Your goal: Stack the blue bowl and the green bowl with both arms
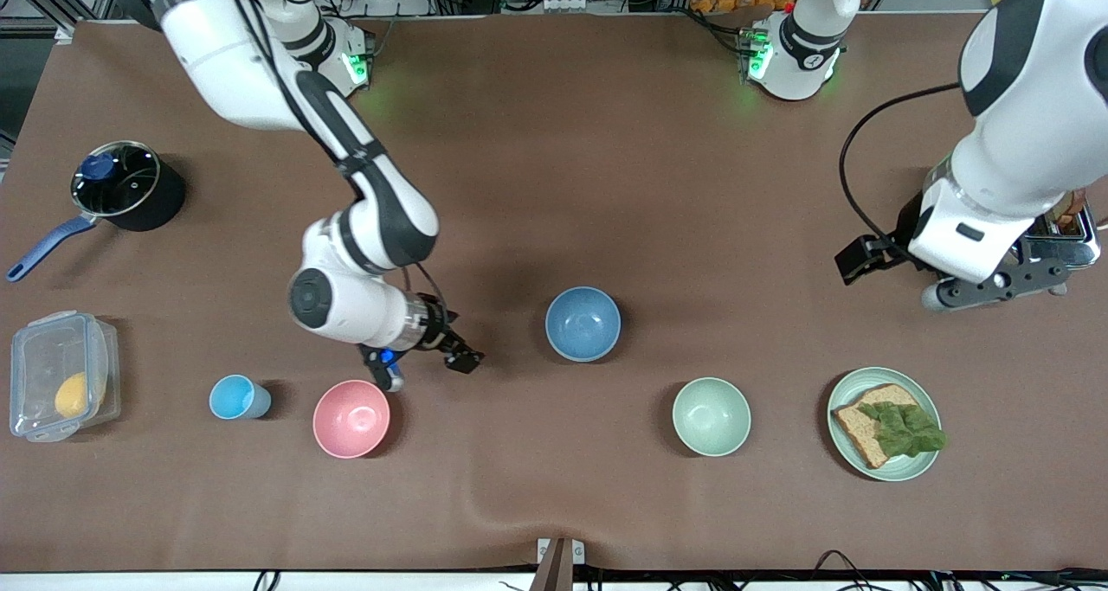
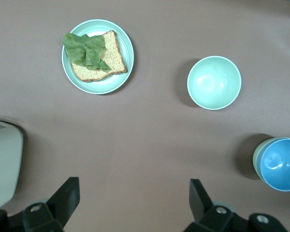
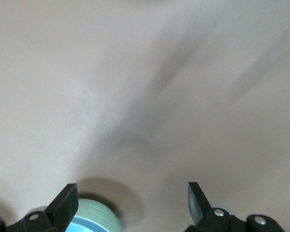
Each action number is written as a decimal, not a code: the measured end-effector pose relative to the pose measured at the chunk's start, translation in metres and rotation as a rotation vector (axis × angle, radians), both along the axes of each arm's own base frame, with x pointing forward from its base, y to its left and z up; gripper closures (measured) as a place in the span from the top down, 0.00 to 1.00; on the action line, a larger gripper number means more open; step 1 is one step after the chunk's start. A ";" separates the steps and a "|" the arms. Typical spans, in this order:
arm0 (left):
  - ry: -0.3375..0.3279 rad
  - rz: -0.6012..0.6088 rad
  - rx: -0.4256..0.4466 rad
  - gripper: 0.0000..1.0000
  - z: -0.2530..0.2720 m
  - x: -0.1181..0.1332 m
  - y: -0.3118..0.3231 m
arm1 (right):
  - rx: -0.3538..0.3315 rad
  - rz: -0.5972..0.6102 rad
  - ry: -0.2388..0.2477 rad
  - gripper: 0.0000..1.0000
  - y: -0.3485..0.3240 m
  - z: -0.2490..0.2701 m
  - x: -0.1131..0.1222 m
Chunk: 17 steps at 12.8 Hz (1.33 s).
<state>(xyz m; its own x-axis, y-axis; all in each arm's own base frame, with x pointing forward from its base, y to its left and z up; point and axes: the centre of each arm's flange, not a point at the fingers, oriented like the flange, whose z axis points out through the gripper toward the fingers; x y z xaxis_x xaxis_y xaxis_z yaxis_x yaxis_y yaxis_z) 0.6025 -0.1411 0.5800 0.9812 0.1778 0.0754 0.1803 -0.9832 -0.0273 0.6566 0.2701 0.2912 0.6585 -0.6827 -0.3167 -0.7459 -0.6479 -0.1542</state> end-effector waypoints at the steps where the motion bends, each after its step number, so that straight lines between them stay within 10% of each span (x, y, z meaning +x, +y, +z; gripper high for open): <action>1: -0.008 -0.014 0.006 1.00 0.009 -0.006 -0.002 | 0.002 0.067 -0.017 1.00 -0.030 0.025 0.006; 5: -0.001 -0.069 0.007 1.00 0.024 -0.012 0.033 | -0.009 0.333 -0.078 1.00 -0.138 0.100 0.009; 11: 0.024 -0.052 -0.012 1.00 0.048 -0.029 0.075 | -0.186 0.652 -0.116 1.00 -0.156 0.223 -0.057; 17: 0.068 -0.054 -0.047 1.00 0.050 -0.039 0.070 | -0.234 0.815 -0.191 1.00 -0.235 0.239 -0.079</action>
